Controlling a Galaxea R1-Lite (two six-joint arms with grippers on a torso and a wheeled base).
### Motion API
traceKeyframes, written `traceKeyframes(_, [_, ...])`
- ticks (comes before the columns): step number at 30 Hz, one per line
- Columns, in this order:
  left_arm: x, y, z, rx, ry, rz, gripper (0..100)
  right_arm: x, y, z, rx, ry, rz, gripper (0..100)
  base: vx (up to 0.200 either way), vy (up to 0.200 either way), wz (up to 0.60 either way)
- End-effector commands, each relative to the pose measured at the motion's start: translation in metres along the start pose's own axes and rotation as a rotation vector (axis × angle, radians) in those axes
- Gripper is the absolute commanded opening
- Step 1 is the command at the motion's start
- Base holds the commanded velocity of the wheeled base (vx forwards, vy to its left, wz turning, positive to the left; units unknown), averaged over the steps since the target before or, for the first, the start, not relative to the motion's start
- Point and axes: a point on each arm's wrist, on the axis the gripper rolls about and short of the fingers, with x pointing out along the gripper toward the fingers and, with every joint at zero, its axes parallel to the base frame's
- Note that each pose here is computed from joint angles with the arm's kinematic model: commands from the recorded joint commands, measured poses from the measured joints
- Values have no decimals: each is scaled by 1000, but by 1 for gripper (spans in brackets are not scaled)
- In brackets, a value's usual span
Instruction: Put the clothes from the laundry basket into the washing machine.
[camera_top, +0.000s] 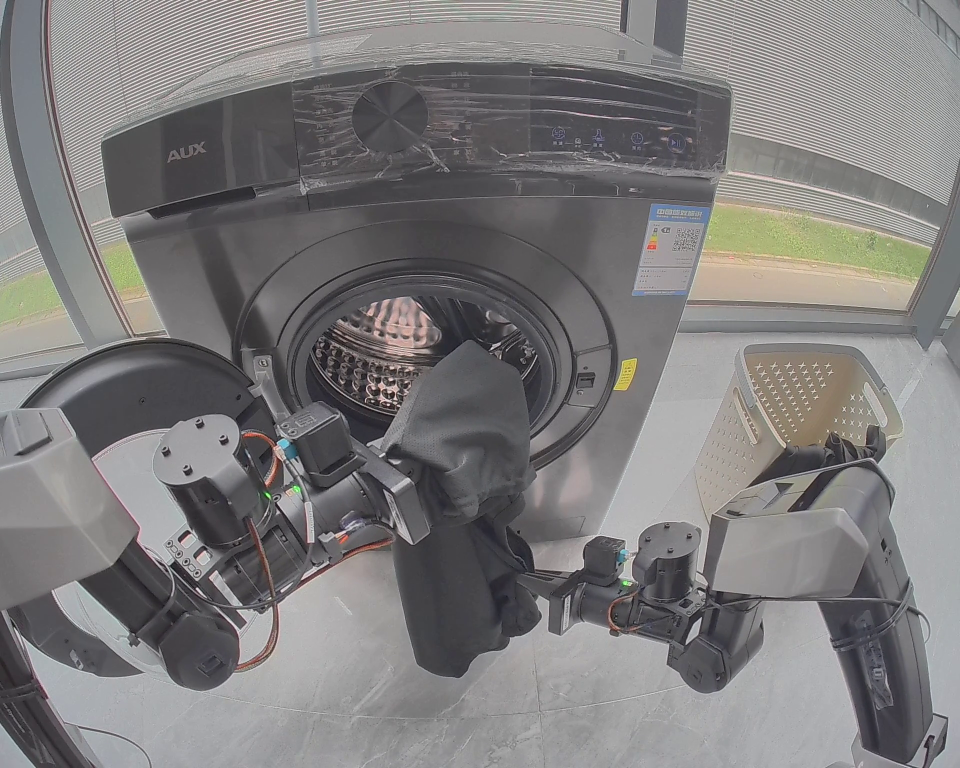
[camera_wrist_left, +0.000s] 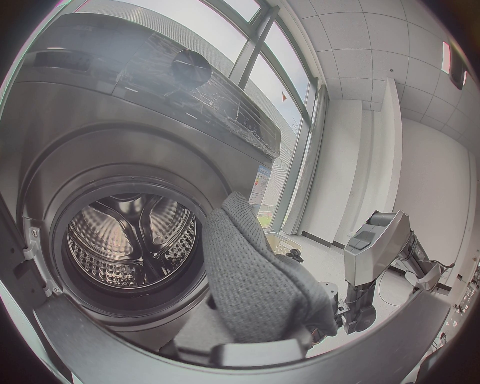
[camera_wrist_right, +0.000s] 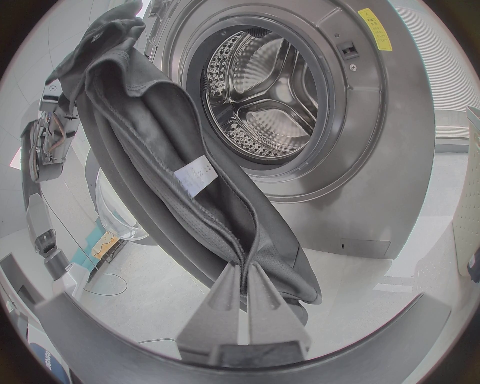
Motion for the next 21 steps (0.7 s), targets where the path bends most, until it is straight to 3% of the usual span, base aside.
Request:
traceKeyframes(1, [-4,2,-3,-14,15,12,0,-16,2,18,-3,-24,-19,0,0,0,0])
traceKeyframes(6, [-8,7,-4,-17,28,32,0,-40,-1,46,-29,-88,-103,0,0,0,0])
traceKeyframes(15, [-32,2,6,-38,32,42,0,-85,26,93,-80,-206,-163,0,0,0,0])
traceKeyframes(21, [-48,11,-1,-46,79,97,0,-106,36,119,-125,-295,-177,0,0,0,0])
